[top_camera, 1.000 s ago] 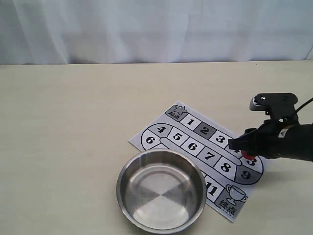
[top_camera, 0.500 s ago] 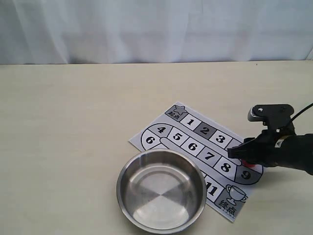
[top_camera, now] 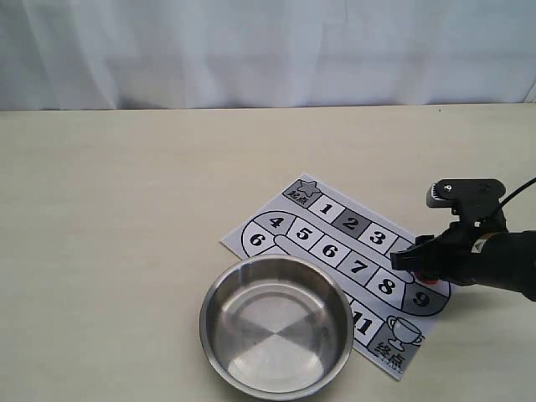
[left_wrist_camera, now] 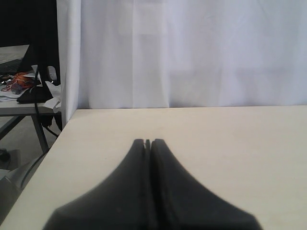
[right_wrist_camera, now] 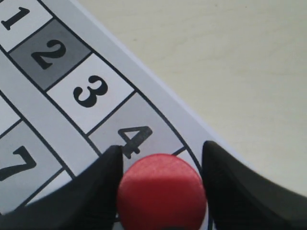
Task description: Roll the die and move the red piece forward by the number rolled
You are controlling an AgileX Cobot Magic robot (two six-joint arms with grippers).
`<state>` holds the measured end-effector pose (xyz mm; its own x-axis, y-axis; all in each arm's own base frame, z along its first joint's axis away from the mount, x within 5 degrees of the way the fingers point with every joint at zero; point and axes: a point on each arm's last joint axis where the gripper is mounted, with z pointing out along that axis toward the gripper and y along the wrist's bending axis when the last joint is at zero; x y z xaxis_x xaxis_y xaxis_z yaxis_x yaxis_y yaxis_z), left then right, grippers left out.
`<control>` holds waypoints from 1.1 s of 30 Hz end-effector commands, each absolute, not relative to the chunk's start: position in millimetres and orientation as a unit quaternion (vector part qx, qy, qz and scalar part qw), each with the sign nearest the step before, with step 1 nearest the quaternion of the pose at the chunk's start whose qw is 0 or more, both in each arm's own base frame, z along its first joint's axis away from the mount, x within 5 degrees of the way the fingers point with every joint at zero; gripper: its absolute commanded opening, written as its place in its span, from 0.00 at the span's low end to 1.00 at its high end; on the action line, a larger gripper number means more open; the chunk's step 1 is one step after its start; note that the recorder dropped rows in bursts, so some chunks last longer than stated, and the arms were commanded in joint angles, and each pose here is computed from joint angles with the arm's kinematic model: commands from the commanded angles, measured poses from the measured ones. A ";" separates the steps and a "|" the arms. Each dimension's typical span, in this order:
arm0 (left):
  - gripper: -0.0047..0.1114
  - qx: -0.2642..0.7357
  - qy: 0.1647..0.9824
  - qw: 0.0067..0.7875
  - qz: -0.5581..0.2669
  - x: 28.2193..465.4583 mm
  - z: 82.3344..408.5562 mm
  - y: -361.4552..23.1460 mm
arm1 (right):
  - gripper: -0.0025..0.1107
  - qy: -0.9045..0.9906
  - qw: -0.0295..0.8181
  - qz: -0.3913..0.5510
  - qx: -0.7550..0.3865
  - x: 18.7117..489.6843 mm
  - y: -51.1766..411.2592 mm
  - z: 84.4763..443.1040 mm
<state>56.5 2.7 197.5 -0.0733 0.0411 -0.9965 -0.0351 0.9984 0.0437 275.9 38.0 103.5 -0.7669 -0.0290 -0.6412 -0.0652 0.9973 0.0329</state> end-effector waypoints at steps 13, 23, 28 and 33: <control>0.04 0.001 0.726 0.687 0.027 56.3 200.4 2.5 | 0.57 0.915 0.402 0.031 -0.020 278.7 36.4 130.8; 0.04 0.001 0.726 0.687 0.027 56.3 200.4 2.5 | 0.29 0.935 0.348 0.070 -0.003 294.7 45.2 210.8; 0.04 0.001 0.726 0.687 0.027 56.3 200.4 2.5 | 0.17 0.961 0.268 0.059 -0.041 298.1 47.7 233.1; 0.04 0.001 0.726 0.687 0.027 56.3 200.4 2.5 | 0.06 0.972 0.226 -0.037 -0.045 298.5 31.6 246.7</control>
<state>56.5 2.7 197.5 -0.0733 0.0411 -0.9965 -0.0351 0.9984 0.0437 299.7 42.1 240.8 -0.8713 -0.1117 -0.4779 -0.1242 0.9922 -0.0055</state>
